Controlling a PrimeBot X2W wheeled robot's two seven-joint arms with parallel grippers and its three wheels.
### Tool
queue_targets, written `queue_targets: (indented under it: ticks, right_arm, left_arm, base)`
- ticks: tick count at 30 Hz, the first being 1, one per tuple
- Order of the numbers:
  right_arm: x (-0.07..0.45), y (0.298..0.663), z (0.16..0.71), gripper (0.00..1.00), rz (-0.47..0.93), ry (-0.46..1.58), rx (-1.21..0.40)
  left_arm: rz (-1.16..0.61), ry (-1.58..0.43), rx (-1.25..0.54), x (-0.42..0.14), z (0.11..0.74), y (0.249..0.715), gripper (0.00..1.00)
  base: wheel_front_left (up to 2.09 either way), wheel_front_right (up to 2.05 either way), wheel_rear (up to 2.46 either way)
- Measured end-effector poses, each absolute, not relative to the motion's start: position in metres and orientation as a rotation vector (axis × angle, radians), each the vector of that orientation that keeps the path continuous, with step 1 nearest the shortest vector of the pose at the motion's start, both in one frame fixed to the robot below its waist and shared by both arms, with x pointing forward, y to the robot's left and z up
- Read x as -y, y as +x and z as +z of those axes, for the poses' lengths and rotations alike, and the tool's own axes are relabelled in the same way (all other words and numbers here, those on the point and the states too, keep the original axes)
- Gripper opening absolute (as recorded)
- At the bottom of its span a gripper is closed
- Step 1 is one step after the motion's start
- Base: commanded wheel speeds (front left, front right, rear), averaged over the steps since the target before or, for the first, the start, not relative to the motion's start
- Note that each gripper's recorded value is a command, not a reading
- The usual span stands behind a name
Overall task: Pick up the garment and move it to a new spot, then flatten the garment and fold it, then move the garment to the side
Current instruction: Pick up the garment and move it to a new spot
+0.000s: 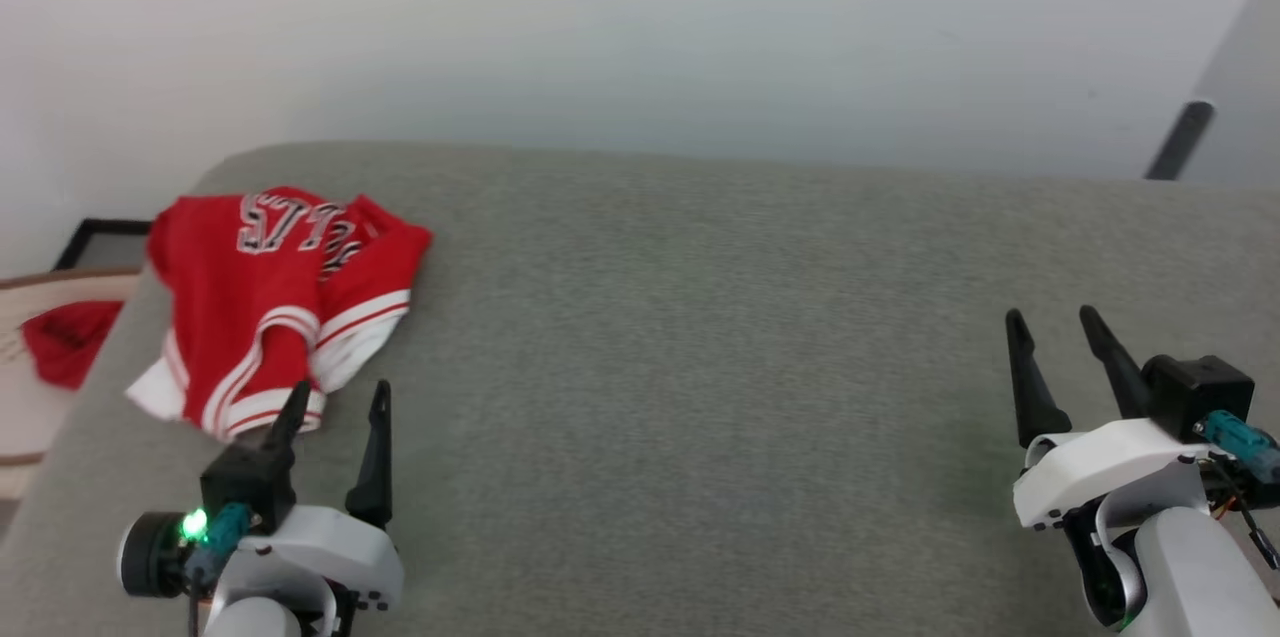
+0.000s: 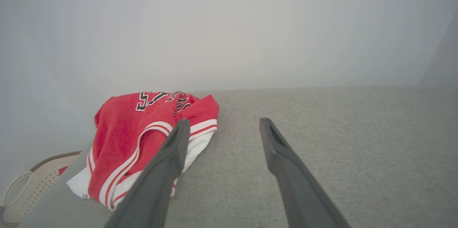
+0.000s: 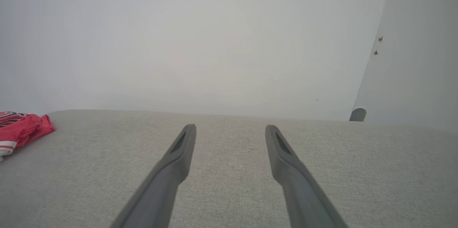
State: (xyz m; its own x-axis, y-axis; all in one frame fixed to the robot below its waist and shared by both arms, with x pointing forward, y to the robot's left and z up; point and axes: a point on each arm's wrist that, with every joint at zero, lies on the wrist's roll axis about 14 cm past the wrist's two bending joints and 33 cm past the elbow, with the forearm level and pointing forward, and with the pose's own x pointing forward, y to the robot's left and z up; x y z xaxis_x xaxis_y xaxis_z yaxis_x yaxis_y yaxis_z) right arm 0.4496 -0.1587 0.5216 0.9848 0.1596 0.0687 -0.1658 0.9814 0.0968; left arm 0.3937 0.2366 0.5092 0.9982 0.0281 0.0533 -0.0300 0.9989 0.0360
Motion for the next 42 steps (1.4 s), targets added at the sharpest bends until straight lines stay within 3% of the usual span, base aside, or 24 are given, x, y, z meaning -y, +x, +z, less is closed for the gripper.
queue_targets:
  ticks: [13,27,36,42]
  right_arm:
    - [0.033,0.455,0.516,1.00,0.471,0.145,0.022]
    - [-0.146,0.413,0.525,1.00,0.964,0.141,-0.004]
    - [-0.175,0.405,0.518,1.00,1.059,0.172,-0.047]
    - [-0.164,0.416,0.524,1.00,1.020,0.194,-0.032]
  left_arm:
    - [0.329,-0.007,0.011,-0.310,0.490,0.309,1.00]
    - [0.752,-0.059,0.051,-0.378,0.492,0.190,1.00]
    - [0.809,-0.056,0.041,-0.374,0.492,0.175,1.00]
    - [0.695,-0.043,0.026,-0.360,0.489,0.198,1.00]
  base:
    - [0.00,0.00,0.00]
    - [0.00,0.00,0.00]
    - [-0.14,-0.14,-0.14]
    - [0.00,0.00,0.00]
